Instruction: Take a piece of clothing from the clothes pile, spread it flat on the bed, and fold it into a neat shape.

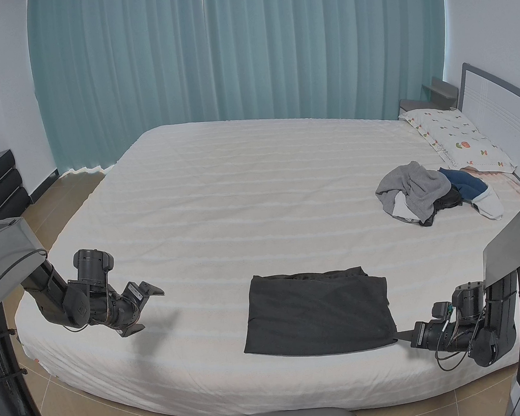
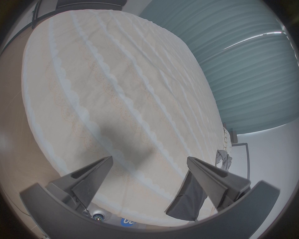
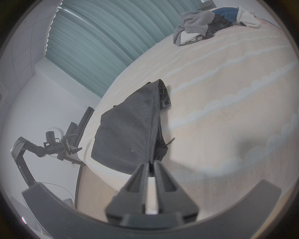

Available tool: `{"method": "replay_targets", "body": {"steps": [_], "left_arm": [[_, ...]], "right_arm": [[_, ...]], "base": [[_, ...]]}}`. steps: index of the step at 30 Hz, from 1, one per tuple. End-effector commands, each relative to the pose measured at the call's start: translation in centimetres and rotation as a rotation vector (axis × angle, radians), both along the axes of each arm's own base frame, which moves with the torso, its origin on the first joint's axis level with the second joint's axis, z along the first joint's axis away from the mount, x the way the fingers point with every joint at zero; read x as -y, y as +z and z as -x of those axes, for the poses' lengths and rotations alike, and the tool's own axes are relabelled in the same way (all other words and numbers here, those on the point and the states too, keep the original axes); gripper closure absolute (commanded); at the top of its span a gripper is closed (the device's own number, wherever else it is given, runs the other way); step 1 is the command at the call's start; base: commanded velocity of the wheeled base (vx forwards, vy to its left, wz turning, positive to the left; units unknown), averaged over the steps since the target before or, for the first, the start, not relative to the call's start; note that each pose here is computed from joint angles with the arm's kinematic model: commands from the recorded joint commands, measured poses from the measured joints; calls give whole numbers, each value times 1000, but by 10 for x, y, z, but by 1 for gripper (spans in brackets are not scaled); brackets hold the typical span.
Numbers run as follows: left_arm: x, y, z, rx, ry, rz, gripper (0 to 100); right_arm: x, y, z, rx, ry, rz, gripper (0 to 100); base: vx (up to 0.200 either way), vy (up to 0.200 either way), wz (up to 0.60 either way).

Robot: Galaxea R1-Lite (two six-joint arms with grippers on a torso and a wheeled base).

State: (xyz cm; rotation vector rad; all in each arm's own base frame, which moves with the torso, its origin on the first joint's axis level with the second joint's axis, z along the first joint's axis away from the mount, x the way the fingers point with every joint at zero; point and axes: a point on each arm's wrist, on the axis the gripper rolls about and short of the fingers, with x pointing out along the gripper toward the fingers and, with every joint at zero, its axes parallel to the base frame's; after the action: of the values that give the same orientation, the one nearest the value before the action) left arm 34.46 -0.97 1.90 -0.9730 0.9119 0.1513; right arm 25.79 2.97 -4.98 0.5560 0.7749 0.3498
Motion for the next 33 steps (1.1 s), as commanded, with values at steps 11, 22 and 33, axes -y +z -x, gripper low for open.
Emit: {"method": "replay_targets", "body": {"steps": [11,22,33], "left_arm": [[-1,1,-2,6,7,2,0],[0,0,-1,0,6,-4,0],[0,0,-1,0,6,-4,0]], "right_arm": [[5,16,-38,94,-122,-148,0],[-17,1,-74,123,-228,-192,0],[-19,-7,-90,158,-247,-191,0]], "base": [[91,0,0],[18,0,0],[0,0,0]]}}
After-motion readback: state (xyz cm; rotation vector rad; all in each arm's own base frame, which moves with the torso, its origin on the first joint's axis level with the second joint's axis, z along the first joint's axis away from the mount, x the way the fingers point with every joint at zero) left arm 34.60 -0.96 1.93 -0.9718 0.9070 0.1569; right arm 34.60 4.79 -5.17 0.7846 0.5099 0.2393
